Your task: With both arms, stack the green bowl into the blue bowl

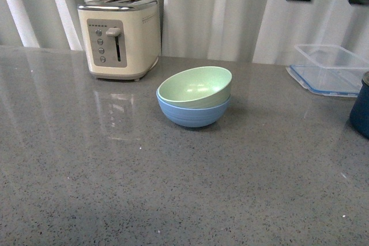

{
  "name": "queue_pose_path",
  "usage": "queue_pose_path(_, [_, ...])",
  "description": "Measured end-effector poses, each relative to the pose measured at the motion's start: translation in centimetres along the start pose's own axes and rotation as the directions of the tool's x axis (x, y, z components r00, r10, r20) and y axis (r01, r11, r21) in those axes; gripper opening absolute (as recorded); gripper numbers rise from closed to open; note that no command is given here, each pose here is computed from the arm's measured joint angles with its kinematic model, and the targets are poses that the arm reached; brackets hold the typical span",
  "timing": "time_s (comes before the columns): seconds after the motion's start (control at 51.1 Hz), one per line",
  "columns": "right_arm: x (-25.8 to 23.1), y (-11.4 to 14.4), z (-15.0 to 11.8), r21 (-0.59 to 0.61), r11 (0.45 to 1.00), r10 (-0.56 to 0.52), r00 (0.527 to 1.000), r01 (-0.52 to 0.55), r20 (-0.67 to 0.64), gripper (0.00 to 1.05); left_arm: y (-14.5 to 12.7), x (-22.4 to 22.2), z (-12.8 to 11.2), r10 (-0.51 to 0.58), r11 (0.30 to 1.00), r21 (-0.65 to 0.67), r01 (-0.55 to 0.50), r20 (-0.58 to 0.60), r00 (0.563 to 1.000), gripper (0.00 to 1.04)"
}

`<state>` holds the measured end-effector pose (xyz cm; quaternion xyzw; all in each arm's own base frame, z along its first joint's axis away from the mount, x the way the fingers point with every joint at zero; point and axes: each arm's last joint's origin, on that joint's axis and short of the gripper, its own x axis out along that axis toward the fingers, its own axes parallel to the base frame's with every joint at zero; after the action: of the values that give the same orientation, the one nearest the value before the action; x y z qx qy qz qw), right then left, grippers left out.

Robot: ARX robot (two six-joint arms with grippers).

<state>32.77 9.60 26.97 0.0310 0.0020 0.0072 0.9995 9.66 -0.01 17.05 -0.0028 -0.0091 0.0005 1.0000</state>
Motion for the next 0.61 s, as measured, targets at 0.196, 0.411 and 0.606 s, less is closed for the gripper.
queue_pose_path(0.196, [-5.4, -4.2, -3.2, -0.048, 0.999, -0.018, 1.000, 0.019, 0.011, 0.22, 0.0, 0.0, 0.0, -0.001, 1.000, 0.000, 0.001, 0.000, 1.000, 0.98])
queue_pose_path(0.411, [-10.6, -6.9, -6.2, -0.061, 0.998, -0.011, 1.000, 0.010, -0.008, 0.01, 0.0, 0.0, 0.0, -0.001, 1.000, 0.000, 0.001, 0.000, 1.000, 0.98])
queue_pose_path(0.606, [-13.8, -8.2, -7.6, -0.060, 0.998, -0.013, 1.000, 0.013, -0.004, 0.01, 0.0, 0.0, 0.0, 0.000, 1.000, 0.000, 0.000, 0.000, 1.000, 0.98])
